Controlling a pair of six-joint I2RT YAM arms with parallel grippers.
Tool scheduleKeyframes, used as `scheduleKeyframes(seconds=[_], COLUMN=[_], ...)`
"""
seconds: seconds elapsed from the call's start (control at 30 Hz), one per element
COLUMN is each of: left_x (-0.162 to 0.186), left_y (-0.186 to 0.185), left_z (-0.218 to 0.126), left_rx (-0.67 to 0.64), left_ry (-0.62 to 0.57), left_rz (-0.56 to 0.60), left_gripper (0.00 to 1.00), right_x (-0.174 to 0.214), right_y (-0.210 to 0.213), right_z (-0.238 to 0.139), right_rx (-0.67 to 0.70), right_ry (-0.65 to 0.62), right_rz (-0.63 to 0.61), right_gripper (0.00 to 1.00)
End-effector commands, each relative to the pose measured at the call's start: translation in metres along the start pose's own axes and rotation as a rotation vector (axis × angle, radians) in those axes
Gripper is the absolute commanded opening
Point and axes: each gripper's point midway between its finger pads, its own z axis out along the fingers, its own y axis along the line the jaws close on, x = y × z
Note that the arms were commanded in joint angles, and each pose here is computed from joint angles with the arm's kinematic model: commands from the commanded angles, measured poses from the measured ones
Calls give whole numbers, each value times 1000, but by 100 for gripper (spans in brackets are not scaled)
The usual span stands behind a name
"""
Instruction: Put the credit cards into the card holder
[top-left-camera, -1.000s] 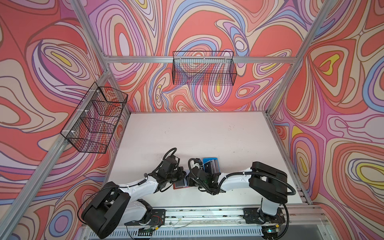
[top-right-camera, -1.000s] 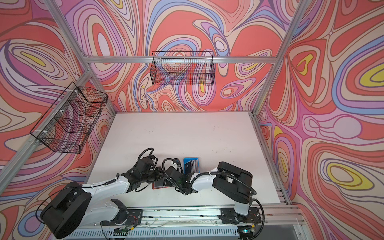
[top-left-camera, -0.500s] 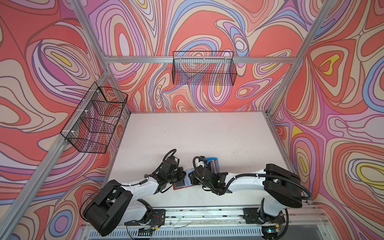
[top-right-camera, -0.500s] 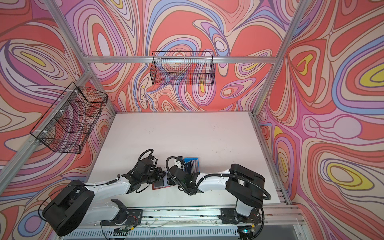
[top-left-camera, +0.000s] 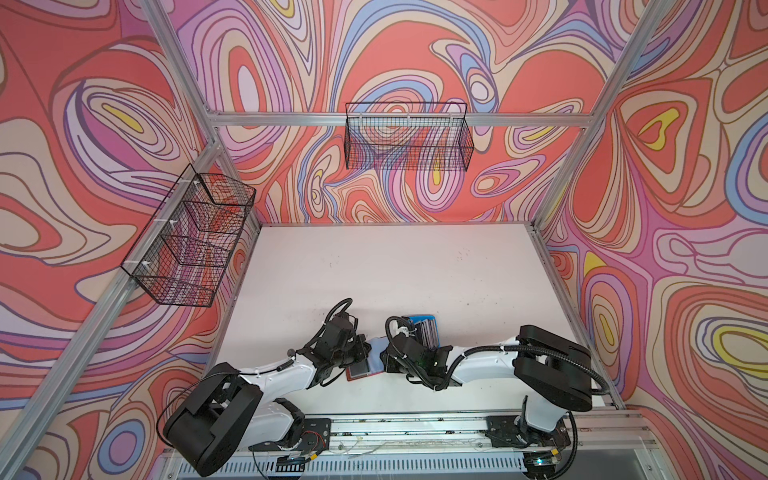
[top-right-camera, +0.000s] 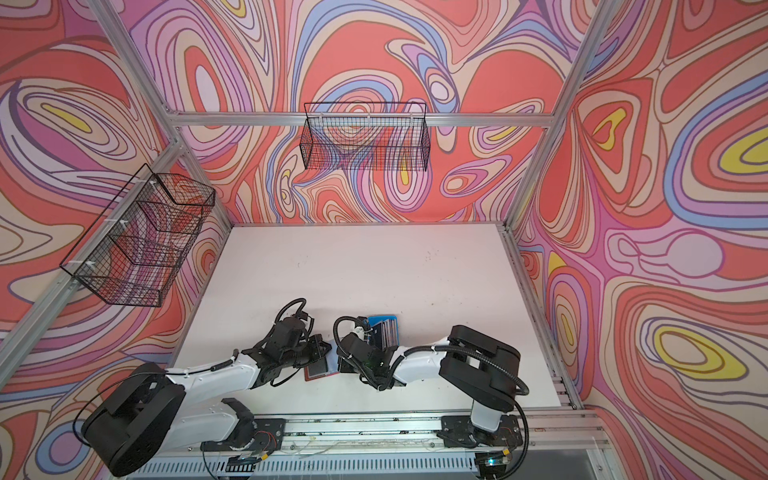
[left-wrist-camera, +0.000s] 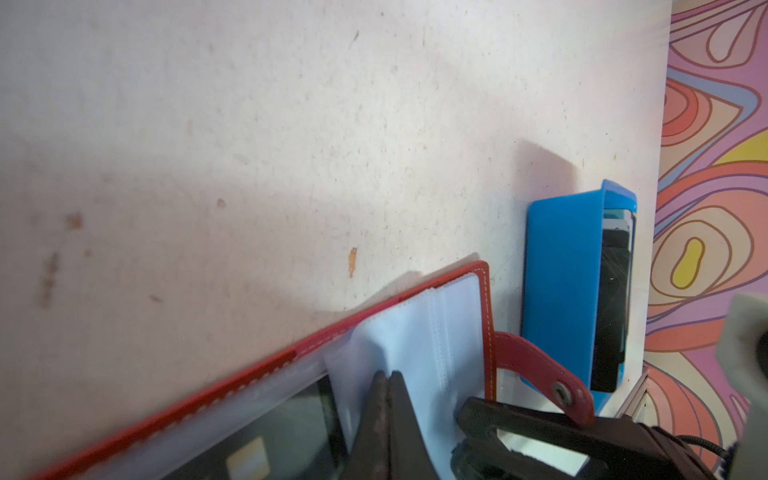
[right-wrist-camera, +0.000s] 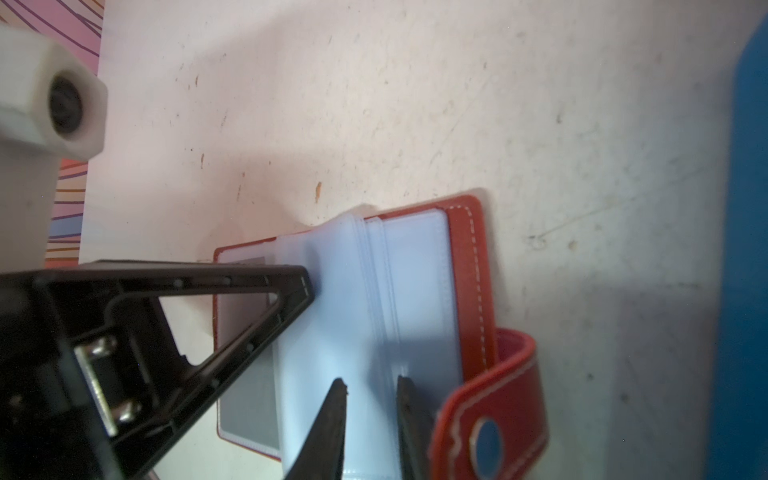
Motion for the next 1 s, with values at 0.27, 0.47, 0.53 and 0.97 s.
scheduleKeyframes(seconds=[0.27,0.47,0.53,0.97], left_x=[7,2,-1,-30], left_y=[13,6,2,-9], left_z=[-2,-7,-10,-49], left_rx=[-53,-45,-44,-109], left_ry=[17,5,-3,-125], left_rz=[4,14,20,72], left_gripper=[4,5,5,24], right_x=[10,10,9,8], right_y=[2,1,0,31], right_z=[13,11,10,3], right_rx=[-18,-39,-45,-254], right_ry=[47,54,50,93], right_rz=[17,63,74,132], right_gripper=[23,23,23,23])
